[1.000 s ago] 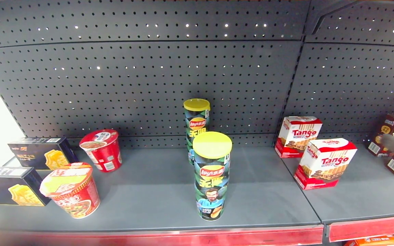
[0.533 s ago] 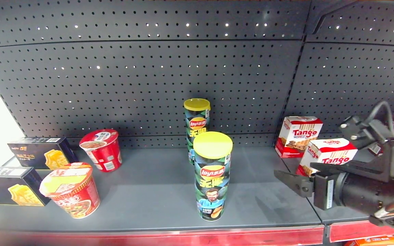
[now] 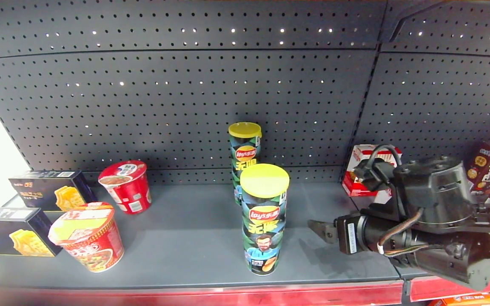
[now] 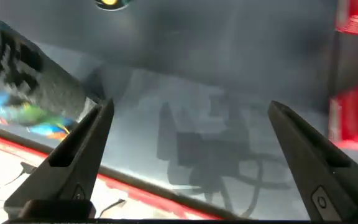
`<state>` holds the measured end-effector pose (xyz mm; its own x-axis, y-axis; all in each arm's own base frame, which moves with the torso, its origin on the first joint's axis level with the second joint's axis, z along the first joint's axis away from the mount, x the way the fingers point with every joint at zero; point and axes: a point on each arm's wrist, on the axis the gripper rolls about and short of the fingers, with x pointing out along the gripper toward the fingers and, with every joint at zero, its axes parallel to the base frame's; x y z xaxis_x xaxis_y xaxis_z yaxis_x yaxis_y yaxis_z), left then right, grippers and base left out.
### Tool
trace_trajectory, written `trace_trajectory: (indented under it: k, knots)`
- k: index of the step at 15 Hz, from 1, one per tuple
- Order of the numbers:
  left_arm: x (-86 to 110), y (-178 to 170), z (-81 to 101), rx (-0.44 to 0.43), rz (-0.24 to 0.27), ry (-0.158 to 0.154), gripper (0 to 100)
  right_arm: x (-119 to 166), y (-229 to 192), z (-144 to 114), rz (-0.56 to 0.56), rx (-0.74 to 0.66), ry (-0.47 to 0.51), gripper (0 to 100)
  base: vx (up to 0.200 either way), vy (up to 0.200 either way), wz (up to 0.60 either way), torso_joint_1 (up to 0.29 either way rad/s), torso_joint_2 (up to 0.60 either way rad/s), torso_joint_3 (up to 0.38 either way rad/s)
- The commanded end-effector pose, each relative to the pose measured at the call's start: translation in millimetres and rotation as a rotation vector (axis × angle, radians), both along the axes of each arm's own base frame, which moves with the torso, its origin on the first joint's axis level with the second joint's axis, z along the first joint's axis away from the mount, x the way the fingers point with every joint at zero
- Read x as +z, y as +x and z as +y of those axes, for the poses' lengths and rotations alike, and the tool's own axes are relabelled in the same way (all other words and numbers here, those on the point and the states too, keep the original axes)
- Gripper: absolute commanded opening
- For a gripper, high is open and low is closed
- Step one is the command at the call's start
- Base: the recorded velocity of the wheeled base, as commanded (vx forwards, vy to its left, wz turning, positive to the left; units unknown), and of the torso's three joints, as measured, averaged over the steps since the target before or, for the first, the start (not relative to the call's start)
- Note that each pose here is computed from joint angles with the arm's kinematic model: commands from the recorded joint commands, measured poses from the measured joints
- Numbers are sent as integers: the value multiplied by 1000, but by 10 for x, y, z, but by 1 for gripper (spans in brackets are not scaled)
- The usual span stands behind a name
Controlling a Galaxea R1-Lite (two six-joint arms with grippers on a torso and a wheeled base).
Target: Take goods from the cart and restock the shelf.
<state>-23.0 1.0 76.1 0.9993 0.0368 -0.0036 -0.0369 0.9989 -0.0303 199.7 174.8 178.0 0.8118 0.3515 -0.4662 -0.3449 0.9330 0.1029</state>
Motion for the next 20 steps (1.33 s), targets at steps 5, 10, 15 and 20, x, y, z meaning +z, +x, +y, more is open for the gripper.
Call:
trace_trajectory:
  k: [5, 10, 15, 20]
  knots:
    - [1, 1, 0, 0, 1, 0, 100, -127, 6, 255, 37, 57, -21, 100, 0, 0, 0, 0, 0, 0]
    - [-1, 1, 0, 0, 3, 0, 100, -106, 68, 365, 29, 69, -12, 100, 0, 0, 0, 0, 0, 0]
    - [1, 1, 0, 0, 1, 0, 100, -117, 74, 399, 29, 74, -13, 100, 0, 0, 0, 0, 0, 0]
    - [-1, 1, 0, 0, 3, 0, 100, -123, 121, 348, 31, 53, -19, 100, 0, 0, 0, 0, 0, 0]
